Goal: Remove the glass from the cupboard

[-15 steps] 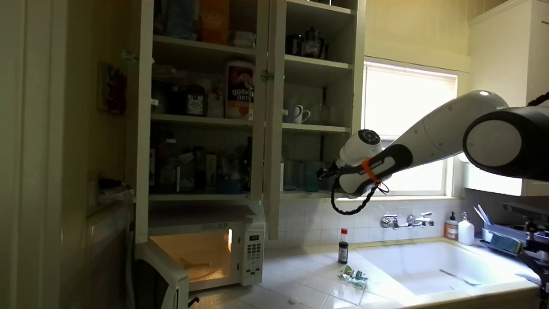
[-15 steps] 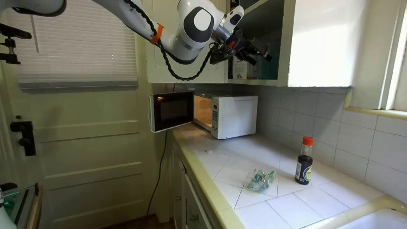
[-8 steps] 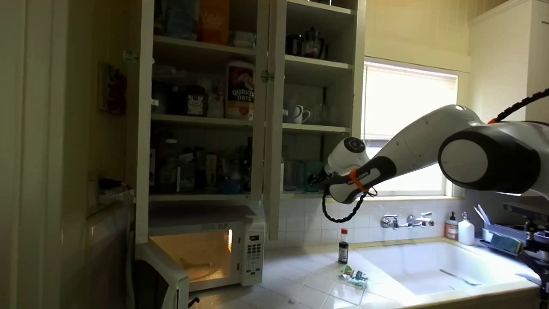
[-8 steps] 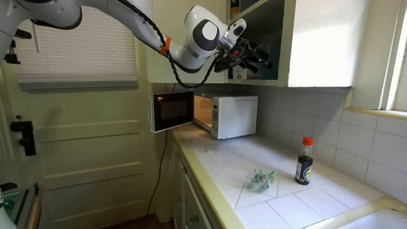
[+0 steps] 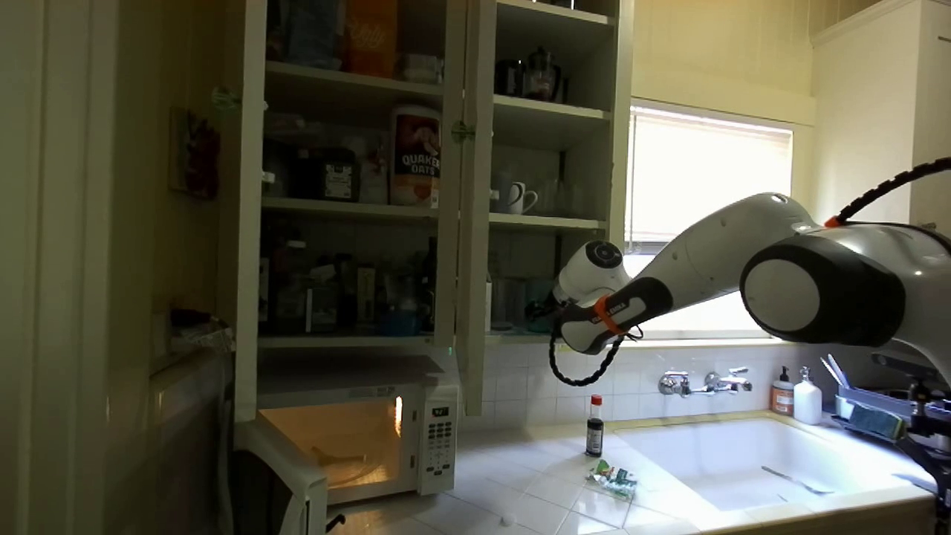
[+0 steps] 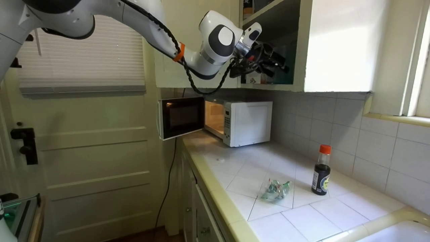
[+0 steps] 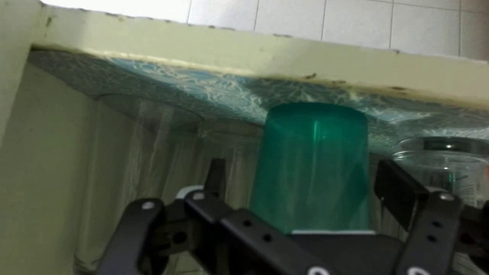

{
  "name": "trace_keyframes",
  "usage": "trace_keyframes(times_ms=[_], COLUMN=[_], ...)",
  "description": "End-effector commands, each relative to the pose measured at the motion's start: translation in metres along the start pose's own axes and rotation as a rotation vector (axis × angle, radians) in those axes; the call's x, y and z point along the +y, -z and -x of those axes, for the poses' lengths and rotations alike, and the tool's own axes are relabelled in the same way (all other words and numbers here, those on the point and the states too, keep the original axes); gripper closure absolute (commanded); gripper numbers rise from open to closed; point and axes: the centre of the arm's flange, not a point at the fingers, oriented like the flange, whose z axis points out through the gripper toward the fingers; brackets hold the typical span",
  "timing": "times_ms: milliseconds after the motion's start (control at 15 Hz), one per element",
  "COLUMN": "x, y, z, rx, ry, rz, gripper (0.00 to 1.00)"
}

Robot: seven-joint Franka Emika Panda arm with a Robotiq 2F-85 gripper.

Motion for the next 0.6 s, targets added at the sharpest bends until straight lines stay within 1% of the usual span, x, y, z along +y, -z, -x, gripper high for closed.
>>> trace_keyframes(times_ms=[0, 67, 133, 200, 267, 400, 533], x=[-0.004, -0.006, -0.008, -0.009, -0.009, -0.010, -0.010], y=[-0.022, -0.025, -0.027, -0.030, -0.031, -0.033, -0.033], z=[-0.009, -0.011, -0.010, -0.012, -0.012, -0.013, -0.011], rx=[0.001, 0.003, 0.003, 0.005, 0.007, 0.013, 0.016], ry=[-0.005, -0.002, 0.000, 0.001, 0.002, 0.004, 0.005], rz=[0.004, 0.004, 0.003, 0.005, 0.007, 0.008, 0.009], gripper=[0.00, 0.03, 0.11, 0.27, 0.29, 0.45, 0.45])
